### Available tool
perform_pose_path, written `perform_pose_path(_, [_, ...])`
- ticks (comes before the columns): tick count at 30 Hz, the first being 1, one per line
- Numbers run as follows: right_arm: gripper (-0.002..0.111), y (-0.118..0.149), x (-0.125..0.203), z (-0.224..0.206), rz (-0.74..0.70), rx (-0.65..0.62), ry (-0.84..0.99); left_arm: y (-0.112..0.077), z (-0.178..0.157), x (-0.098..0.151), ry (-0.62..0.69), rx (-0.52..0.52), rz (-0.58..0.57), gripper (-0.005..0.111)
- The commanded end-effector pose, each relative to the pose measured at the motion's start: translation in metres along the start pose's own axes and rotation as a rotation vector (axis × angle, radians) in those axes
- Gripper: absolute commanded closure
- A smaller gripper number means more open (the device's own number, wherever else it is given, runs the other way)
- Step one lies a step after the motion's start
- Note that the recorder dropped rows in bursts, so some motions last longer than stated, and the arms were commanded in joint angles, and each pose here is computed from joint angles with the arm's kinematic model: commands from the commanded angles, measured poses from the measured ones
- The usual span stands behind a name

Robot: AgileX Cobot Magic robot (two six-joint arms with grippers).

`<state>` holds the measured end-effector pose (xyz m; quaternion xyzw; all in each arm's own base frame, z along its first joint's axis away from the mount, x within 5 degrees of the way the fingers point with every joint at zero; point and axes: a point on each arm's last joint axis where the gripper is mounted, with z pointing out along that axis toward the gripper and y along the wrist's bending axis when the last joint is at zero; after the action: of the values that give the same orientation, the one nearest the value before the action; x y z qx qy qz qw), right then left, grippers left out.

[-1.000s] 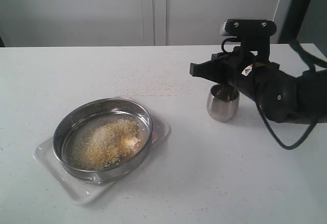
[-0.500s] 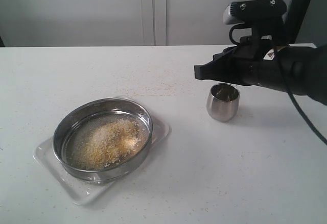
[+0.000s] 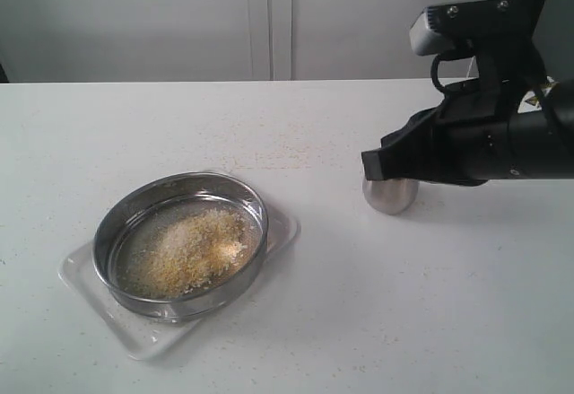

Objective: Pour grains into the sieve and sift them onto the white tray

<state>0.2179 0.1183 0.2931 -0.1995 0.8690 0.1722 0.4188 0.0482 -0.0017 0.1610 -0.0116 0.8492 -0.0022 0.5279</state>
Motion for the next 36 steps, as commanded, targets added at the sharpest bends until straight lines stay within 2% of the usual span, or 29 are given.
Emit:
perform_pose_path(1, [0.108,-0.003,0.006,-0.016,0.004,-0.007,0.069,-0.001,0.001,0.005,0.023,0.011,-0.004,0.107])
perform_pose_path(6, [0.108,-0.016,0.01,-0.03,0.078,0.049,0.114,-0.001,0.001,0.005,0.023,0.011,-0.004,0.107])
perform_pose_path(16, [0.108,-0.044,0.024,-0.063,0.192,0.267,0.202,-0.001,0.001,0.005,0.023,0.011,-0.004,0.107])
perform_pose_path(27, [0.108,-0.035,0.053,-0.095,0.192,0.291,0.122,-0.001,0.001,0.005,0.023,0.011,-0.004,0.107])
perform_pose_path(36, [0.108,-0.022,0.08,-0.131,0.144,0.31,-0.036,-0.001,0.001,0.005,0.023,0.011,-0.004,0.107])
